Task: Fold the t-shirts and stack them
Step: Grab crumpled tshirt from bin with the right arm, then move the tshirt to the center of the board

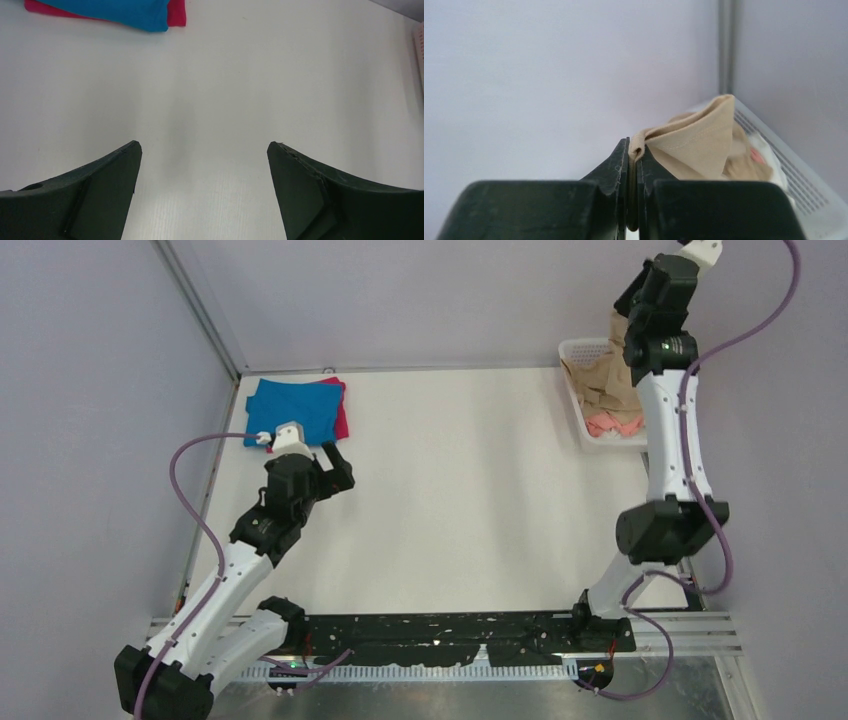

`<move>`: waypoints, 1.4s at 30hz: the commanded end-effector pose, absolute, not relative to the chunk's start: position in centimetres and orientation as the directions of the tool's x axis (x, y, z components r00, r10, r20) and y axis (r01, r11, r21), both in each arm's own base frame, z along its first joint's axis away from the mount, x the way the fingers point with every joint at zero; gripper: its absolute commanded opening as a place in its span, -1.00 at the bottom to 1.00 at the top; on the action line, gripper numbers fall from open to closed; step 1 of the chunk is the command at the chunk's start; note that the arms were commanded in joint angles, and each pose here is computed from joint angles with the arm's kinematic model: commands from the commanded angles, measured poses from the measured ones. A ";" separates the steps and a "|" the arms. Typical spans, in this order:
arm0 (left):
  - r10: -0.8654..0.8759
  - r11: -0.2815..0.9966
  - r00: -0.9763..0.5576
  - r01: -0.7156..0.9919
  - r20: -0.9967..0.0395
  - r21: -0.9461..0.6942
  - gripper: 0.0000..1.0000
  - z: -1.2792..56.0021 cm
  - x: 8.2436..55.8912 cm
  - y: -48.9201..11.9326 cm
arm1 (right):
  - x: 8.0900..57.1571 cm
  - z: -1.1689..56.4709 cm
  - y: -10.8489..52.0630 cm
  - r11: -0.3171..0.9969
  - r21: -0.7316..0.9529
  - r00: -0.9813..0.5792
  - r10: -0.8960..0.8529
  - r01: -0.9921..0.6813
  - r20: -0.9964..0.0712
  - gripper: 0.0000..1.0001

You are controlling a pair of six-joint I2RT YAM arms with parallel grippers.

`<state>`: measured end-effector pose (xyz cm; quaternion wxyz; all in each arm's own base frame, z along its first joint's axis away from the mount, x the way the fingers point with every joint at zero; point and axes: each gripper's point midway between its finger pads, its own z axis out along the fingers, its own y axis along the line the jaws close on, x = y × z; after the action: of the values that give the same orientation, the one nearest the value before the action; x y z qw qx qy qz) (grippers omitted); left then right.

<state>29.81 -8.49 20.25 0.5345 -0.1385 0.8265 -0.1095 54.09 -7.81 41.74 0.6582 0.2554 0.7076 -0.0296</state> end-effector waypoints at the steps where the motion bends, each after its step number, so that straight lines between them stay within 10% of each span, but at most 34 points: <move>1: -0.367 0.926 -0.404 -0.076 -0.838 -0.369 0.99 21.1 29.3 -9.3 | 43.2 59.5 3.1 0.973 0.223 0.316 0.232 -0.065 -0.920 -0.88; 11: -0.377 0.917 -0.400 -0.034 -0.836 -0.397 0.99 22.0 28.3 -9.7 | 28.9 70.6 16.9 0.720 0.118 0.361 0.475 -0.684 -0.802 -0.88; 23: -0.392 0.916 -0.385 -0.080 -0.836 -0.392 0.99 22.1 27.2 -8.4 | 29.4 67.0 24.2 0.533 0.136 0.180 0.500 -0.835 -0.847 -0.89; 28: -0.397 0.916 -0.387 -0.114 -0.832 -0.384 0.99 21.3 27.6 -8.1 | 31.8 60.0 20.0 0.766 0.160 0.207 0.359 -0.623 -0.910 -0.88; 37: -0.367 0.928 -0.523 -0.143 -0.769 -0.345 0.99 18.4 29.6 -9.9 | 35.2 24.5 5.0 0.966 0.183 -0.321 0.235 0.185 -0.917 -0.86; 41: -0.346 0.937 -0.604 -0.176 -0.718 -0.303 0.99 15.9 30.1 -10.3 | 35.0 18.3 1.3 0.934 0.137 -0.428 0.278 0.331 -0.860 -0.44; 42: -0.344 0.938 -0.622 -0.188 -0.704 -0.293 0.99 15.3 30.2 -10.4 | 35.1 18.6 0.9 0.927 0.133 -0.422 0.283 0.350 -0.861 0.13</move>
<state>29.44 -9.88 15.28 0.4273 -0.1380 0.8884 -0.0951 34.63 3.91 18.37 0.4963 0.1213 0.8596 0.0095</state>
